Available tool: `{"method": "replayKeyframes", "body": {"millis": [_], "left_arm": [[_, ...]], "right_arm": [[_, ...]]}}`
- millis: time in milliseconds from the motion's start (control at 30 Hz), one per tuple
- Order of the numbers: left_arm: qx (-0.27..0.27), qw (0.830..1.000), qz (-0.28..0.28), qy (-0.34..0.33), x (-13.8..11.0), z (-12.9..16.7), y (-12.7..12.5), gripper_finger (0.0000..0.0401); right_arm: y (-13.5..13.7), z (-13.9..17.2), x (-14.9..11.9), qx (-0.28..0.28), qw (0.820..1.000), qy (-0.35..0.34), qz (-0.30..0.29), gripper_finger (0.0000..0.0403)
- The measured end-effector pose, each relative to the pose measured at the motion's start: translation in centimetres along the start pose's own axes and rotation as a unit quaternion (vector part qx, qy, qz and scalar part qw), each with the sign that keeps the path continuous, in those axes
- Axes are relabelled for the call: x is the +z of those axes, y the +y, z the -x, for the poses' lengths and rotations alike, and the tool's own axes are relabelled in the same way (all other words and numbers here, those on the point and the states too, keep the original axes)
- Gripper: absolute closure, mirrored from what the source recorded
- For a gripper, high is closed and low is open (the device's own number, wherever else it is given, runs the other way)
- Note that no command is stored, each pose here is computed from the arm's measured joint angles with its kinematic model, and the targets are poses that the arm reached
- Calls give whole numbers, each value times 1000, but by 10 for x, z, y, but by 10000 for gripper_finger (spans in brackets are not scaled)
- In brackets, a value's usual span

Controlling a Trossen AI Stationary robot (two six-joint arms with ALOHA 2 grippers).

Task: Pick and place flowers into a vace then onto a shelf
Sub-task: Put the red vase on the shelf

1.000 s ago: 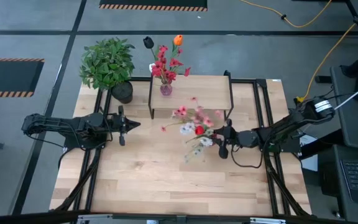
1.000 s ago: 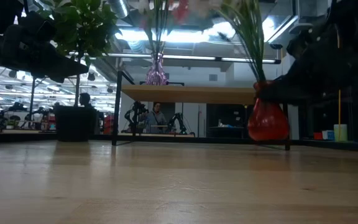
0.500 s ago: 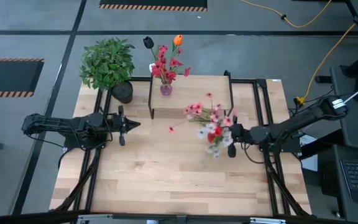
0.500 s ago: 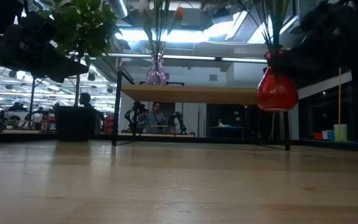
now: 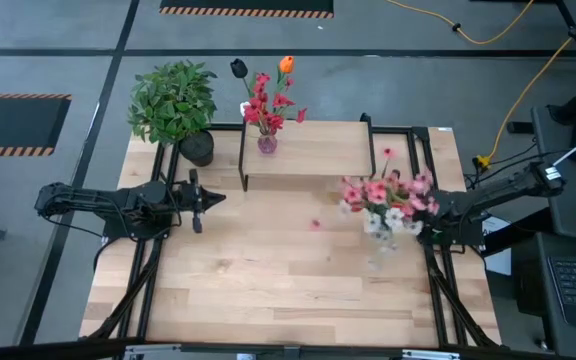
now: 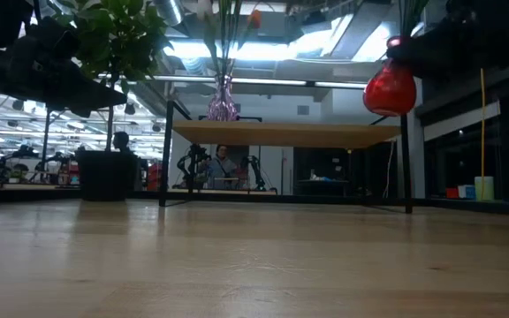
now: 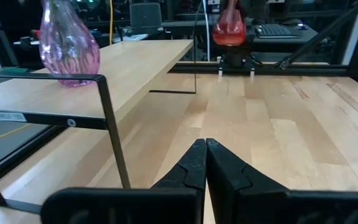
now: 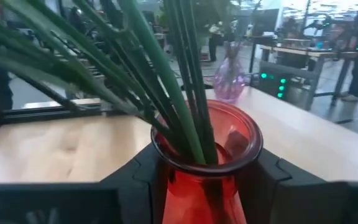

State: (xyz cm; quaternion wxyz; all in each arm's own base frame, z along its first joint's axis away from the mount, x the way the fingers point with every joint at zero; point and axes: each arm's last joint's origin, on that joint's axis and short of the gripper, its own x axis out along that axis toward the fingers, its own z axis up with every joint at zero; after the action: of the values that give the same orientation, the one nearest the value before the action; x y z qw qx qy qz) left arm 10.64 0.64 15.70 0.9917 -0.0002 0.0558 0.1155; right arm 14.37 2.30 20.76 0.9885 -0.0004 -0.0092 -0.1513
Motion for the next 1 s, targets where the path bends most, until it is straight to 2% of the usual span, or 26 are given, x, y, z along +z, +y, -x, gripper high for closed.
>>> {"method": "replayKeyframes", "body": {"millis": [233,433,767,1000], "left_arm": [[9,1000,1,-2,0,0,1,399],[9,1000,1,-2,0,0,0,396],[9,1000,1,-2,0,0,1,396],[9,1000,1,-2,0,0,1,399]], "right_arm": [[-9,-9,31,-39,998,39,23,263],[-24,-14,53,-81,996,26,22,263],[-53,-28,54,-61,997,43,-5,263],[-76,-34,53,-79,996,40,-11,263]]}}
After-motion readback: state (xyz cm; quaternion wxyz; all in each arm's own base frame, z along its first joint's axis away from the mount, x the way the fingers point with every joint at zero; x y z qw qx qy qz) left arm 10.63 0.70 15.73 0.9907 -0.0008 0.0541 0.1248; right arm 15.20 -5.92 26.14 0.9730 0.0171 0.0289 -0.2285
